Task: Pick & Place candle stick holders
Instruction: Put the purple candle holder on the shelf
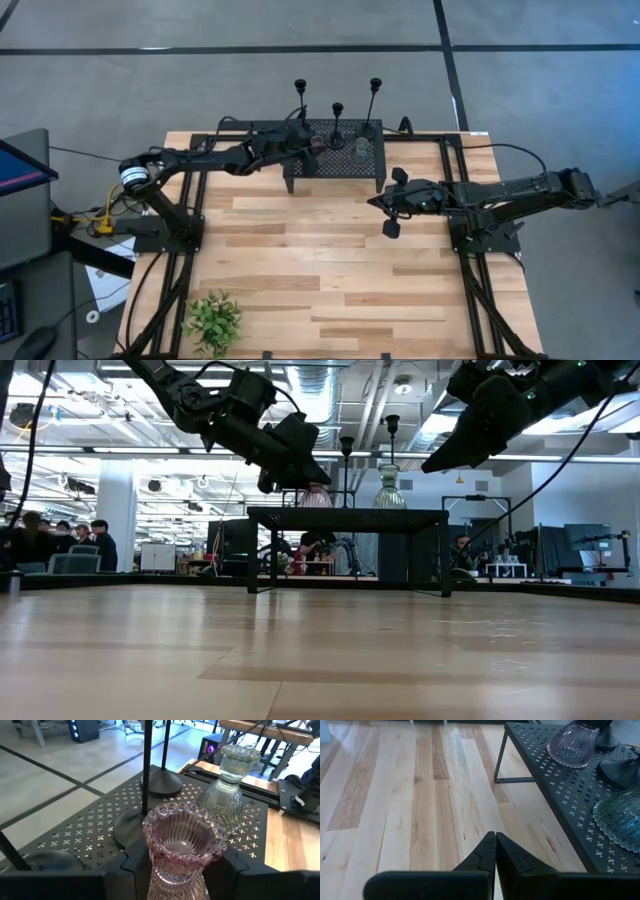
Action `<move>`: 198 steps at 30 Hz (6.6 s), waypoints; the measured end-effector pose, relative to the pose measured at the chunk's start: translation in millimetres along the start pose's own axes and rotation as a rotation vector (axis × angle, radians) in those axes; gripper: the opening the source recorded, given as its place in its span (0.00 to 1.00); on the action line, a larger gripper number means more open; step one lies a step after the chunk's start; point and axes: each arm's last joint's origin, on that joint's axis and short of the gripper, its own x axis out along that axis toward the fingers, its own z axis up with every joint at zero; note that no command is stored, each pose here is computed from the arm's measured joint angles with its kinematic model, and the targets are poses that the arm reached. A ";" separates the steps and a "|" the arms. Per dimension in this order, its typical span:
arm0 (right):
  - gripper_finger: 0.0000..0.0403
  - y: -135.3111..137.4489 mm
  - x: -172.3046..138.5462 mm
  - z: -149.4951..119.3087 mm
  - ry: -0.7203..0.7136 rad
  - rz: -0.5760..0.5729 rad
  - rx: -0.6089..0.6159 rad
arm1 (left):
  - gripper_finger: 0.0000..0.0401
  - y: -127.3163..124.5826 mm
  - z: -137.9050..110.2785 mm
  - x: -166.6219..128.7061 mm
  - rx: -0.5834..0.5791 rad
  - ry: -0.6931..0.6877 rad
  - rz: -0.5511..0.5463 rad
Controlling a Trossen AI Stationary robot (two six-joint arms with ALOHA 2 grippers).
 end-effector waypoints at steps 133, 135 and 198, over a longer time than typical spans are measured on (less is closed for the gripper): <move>0.00 -0.1 0.0 -0.6 0.007 0.000 -0.035 | 0.00 -109.9 -14.0 11.4 0.086 -0.370 0.253; 0.00 -0.1 0.0 -0.6 0.006 0.000 -0.041 | 0.00 -109.7 -18.3 14.8 0.071 -0.373 0.263; 0.00 0.0 0.0 -0.6 0.006 0.001 -0.052 | 0.00 -106.2 -35.4 26.7 0.075 -0.325 0.617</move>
